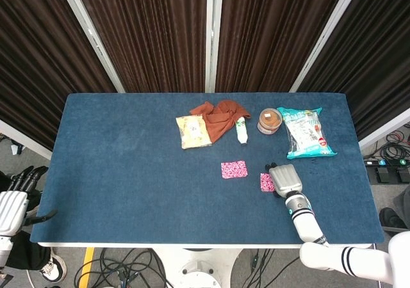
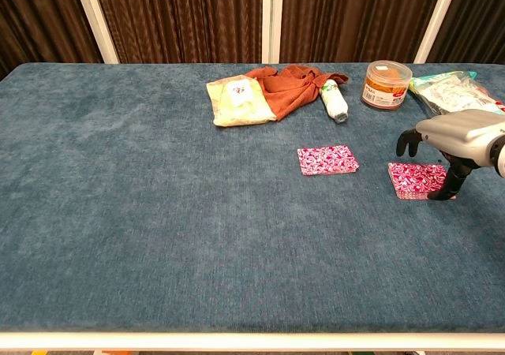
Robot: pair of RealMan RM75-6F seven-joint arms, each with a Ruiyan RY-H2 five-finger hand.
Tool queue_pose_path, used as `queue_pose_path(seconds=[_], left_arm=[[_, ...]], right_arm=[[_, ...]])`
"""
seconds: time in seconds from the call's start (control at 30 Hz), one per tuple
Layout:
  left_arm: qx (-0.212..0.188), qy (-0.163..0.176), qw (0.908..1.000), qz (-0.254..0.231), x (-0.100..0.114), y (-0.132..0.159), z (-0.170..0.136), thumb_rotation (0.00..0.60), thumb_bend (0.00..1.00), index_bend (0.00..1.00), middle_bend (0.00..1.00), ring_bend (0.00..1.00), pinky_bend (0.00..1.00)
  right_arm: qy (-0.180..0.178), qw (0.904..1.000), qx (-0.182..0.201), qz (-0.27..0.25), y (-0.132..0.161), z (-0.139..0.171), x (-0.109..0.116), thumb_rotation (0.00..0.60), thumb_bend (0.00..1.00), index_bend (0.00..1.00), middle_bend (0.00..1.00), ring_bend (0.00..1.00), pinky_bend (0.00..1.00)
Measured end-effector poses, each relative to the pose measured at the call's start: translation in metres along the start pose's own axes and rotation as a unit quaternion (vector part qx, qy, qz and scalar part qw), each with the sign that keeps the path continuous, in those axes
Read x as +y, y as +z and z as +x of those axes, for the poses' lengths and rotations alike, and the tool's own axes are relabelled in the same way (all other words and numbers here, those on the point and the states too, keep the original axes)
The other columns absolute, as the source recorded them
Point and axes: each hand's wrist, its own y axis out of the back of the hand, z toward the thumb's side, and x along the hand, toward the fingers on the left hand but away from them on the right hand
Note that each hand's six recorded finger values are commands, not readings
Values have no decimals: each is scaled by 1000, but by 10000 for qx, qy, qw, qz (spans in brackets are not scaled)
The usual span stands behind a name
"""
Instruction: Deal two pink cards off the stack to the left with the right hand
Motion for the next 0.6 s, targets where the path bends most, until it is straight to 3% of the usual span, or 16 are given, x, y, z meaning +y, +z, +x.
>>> queue_pose_path(seconds=[0.6], left_arm=[[7,-29,10000,-37,-2,-2,0,600,16,91,101,0,127]], right_arm=[[13,9999,-78,71,5,-2,-4,600,153,335,314,760,872]])
